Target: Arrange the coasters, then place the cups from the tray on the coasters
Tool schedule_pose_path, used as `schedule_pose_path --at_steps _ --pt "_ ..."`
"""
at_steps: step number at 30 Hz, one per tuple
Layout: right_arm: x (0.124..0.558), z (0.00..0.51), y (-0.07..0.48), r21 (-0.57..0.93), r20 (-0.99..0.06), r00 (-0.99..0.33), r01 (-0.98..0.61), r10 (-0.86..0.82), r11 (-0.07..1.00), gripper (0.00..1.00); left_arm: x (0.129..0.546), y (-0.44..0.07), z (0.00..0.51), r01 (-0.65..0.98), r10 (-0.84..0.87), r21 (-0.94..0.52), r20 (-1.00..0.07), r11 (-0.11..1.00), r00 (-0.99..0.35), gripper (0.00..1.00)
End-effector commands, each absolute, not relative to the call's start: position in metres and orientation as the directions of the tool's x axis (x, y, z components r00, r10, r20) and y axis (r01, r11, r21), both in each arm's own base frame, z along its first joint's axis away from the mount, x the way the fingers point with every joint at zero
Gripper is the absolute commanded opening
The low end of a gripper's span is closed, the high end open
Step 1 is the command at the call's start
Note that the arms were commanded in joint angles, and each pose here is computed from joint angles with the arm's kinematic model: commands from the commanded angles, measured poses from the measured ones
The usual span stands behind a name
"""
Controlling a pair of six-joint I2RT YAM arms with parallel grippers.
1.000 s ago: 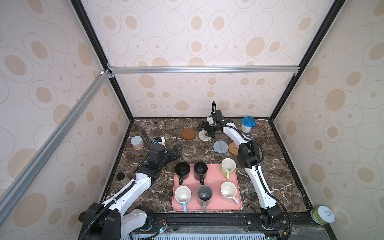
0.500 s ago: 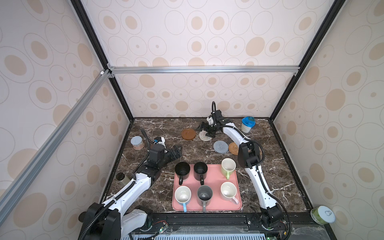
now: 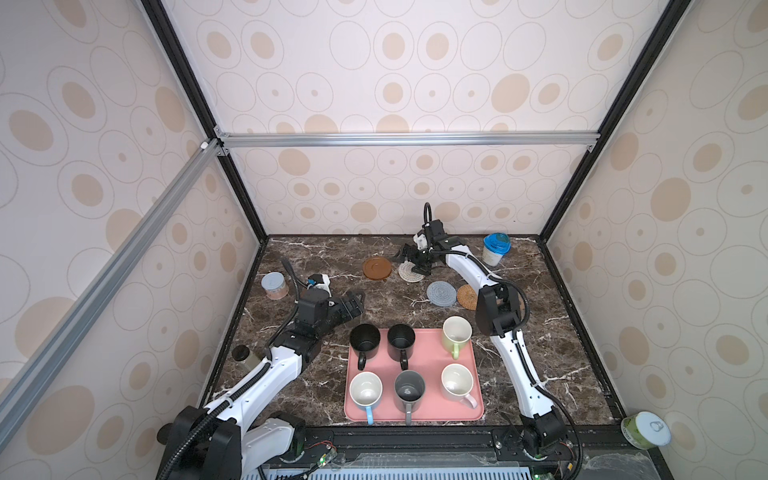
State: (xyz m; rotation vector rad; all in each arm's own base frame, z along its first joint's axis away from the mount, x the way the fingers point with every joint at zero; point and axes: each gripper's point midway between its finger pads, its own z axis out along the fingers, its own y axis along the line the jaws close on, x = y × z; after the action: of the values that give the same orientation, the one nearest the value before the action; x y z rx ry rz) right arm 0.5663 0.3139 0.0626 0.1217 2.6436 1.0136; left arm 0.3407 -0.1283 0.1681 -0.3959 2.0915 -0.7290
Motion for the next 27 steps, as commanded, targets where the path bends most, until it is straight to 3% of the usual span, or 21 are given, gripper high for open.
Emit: schedule_pose_path --at_steps 1,19,27 --pt "0.556 0.061 0.304 0.647 -0.202 -0.959 0.022 0.199 0.762 0.99 0.347 -0.128 0.189 0.02 -0.53 -0.638 -0.656 0.769 -0.538 1.0" --pt "0.554 0.196 0.312 0.697 -0.418 -0.895 -0.207 0.155 0.687 0.99 0.357 -0.134 0.211 0.073 -0.539 -0.654 -0.677 0.753 -0.502 1.0" --pt "0.526 0.208 0.297 0.628 -0.436 -0.898 -0.253 0.063 0.736 0.99 0.357 -0.133 0.211 0.072 -0.543 -0.656 -0.677 0.751 -0.497 1.0"
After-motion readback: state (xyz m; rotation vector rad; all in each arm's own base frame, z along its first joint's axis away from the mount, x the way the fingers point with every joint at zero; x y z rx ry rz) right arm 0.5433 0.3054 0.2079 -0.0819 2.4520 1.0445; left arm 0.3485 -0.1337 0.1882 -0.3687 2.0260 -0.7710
